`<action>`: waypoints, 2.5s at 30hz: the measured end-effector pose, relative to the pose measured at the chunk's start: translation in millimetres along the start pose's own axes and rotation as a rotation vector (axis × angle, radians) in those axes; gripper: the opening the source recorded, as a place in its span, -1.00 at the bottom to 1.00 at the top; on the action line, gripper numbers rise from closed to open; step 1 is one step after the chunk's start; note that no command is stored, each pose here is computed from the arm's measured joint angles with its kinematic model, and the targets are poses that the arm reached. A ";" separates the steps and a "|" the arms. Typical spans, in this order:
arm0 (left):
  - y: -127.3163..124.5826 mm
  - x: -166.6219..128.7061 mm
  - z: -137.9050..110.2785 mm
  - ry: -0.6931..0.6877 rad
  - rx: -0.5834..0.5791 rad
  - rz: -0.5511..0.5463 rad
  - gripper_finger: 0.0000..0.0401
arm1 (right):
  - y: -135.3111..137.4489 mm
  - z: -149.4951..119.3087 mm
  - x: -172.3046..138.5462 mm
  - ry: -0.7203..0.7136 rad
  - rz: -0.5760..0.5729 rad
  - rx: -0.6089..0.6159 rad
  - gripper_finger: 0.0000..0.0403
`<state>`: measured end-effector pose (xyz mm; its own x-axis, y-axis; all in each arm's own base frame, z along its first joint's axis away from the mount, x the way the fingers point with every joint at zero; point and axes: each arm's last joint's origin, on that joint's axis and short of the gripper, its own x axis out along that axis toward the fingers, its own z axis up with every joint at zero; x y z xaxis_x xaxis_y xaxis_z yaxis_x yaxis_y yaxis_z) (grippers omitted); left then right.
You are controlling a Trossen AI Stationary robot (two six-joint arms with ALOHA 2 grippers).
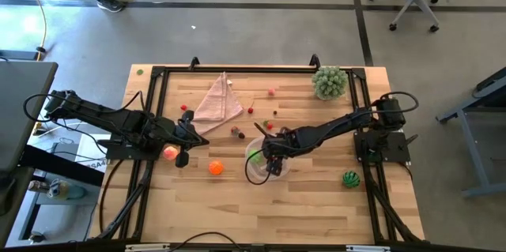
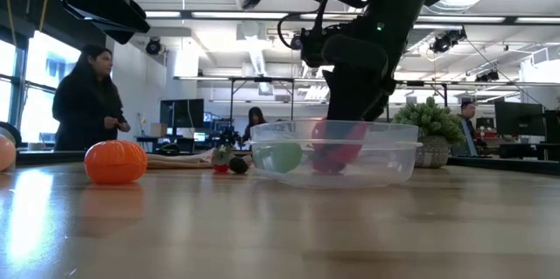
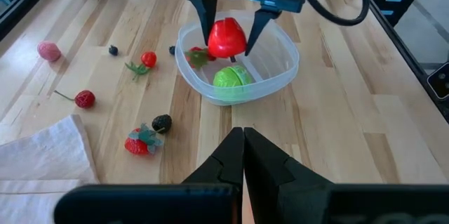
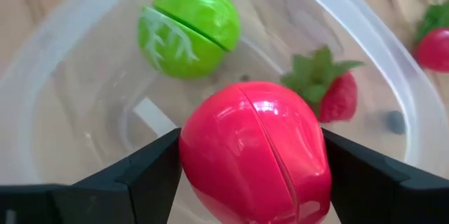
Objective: Pick and placing Produce into tupperware
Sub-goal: Put the red apple into the transparent bin, then put the green watermelon into the transparent bin
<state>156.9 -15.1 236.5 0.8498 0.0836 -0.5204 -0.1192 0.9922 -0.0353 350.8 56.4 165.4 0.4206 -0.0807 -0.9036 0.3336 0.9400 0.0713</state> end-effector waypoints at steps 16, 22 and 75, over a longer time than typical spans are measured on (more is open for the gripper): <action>0.0 0.0 0.0 0.000 0.000 0.000 -1.00 | 0.7 0.6 -0.1 -0.008 0.003 0.019 0.80; 0.0 0.0 0.0 0.000 0.000 0.000 -1.00 | 0.5 0.5 -0.1 -0.007 0.003 0.018 0.87; 0.0 0.0 0.0 0.000 0.000 0.000 -1.00 | 32.7 -173.3 -147.8 0.306 -0.386 1.213 0.87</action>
<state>156.9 -15.1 236.5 0.8497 0.0833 -0.5206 -0.1190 0.9923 -0.0354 153.4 156.6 228.1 -0.0263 -0.0473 -0.9985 0.9991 -0.0348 -0.0247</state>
